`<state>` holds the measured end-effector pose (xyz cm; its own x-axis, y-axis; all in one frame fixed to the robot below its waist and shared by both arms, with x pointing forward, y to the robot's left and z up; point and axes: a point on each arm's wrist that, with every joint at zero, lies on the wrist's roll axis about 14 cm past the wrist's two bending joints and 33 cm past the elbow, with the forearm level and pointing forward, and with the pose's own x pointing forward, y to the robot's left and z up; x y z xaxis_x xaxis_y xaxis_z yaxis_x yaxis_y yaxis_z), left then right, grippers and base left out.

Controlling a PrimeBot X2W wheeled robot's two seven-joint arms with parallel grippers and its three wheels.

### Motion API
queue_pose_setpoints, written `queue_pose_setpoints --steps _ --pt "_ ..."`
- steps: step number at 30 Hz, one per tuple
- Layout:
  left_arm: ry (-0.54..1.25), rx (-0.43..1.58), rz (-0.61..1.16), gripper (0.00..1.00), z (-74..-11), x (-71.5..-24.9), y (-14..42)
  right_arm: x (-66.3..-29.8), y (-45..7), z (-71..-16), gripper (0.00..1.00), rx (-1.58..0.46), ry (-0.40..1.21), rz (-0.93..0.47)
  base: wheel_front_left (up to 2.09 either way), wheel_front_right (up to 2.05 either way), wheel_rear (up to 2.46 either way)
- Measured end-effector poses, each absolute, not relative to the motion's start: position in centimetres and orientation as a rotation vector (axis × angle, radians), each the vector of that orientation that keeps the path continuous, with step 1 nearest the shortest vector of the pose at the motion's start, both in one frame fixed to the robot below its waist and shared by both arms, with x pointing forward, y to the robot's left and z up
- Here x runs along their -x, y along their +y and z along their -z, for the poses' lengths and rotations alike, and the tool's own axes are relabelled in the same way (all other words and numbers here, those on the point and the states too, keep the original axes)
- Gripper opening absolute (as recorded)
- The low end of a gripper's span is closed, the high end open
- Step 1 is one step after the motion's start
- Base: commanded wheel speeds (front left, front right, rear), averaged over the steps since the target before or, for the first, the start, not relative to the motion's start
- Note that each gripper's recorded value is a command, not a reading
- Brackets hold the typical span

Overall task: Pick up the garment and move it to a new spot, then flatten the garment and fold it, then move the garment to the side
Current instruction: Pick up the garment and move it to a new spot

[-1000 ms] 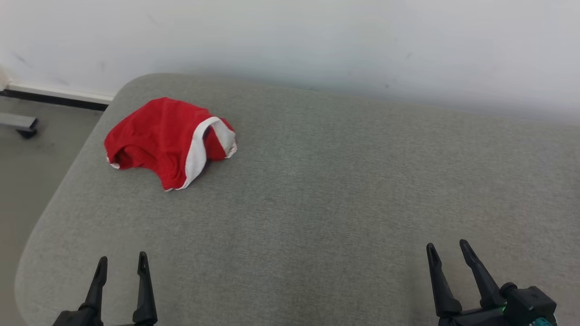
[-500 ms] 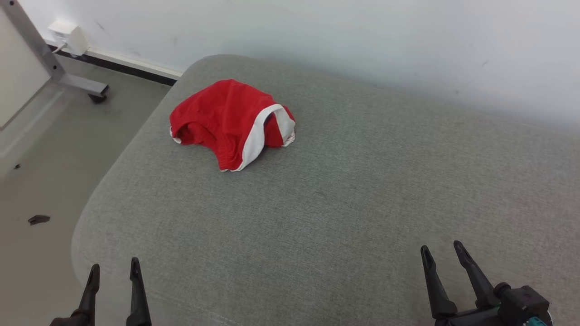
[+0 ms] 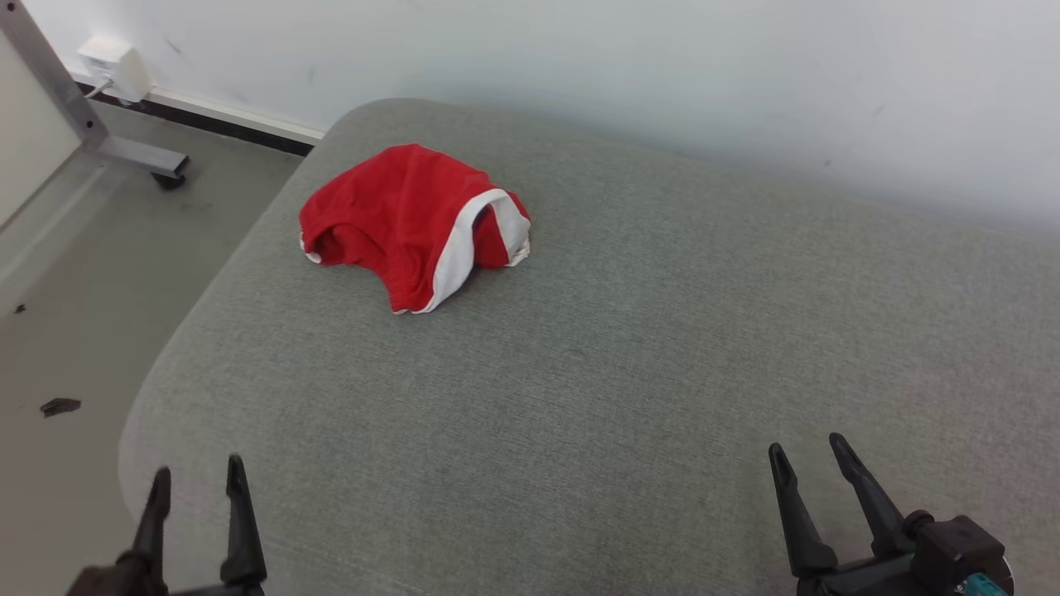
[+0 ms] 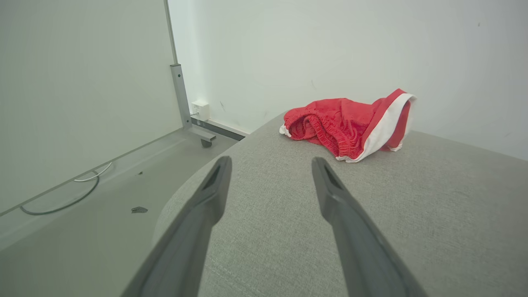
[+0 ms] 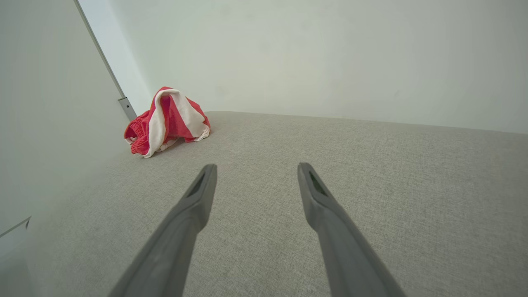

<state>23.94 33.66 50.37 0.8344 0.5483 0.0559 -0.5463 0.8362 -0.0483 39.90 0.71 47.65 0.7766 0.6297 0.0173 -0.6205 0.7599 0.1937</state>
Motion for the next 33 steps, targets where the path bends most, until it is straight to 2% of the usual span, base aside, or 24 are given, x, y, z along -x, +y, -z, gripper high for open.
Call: queue_pose_setpoints --steps 8,17,20,27,33 --pt "-0.196 -0.013 -0.485 1.00 -55.0 -30.1 34.4 -41.9 -2.1 -48.1 1.00 -0.171 0.014 -0.610 0.00 0.00 0.00" --pt "-0.333 -0.090 -0.347 1.00 -61.2 -41.2 34.5 -44.7 -7.7 -47.3 1.00 -0.145 0.003 -0.467 0.00 0.00 0.00" --pt "-0.324 -0.094 -0.307 1.00 -62.1 -45.3 34.3 -45.5 -9.8 -46.8 1.00 -0.142 0.004 -0.407 0.00 0.00 0.00" --pt "-0.189 -0.103 -0.230 1.00 -59.6 -53.1 33.2 -46.0 -14.5 -45.3 1.00 -0.132 0.022 -0.271 0.00 0.00 0.00" --pt "0.095 -0.045 -0.192 1.00 -50.9 -56.8 32.0 -45.6 -17.5 -43.6 1.00 -0.110 0.066 -0.188 0.00 0.00 0.00"
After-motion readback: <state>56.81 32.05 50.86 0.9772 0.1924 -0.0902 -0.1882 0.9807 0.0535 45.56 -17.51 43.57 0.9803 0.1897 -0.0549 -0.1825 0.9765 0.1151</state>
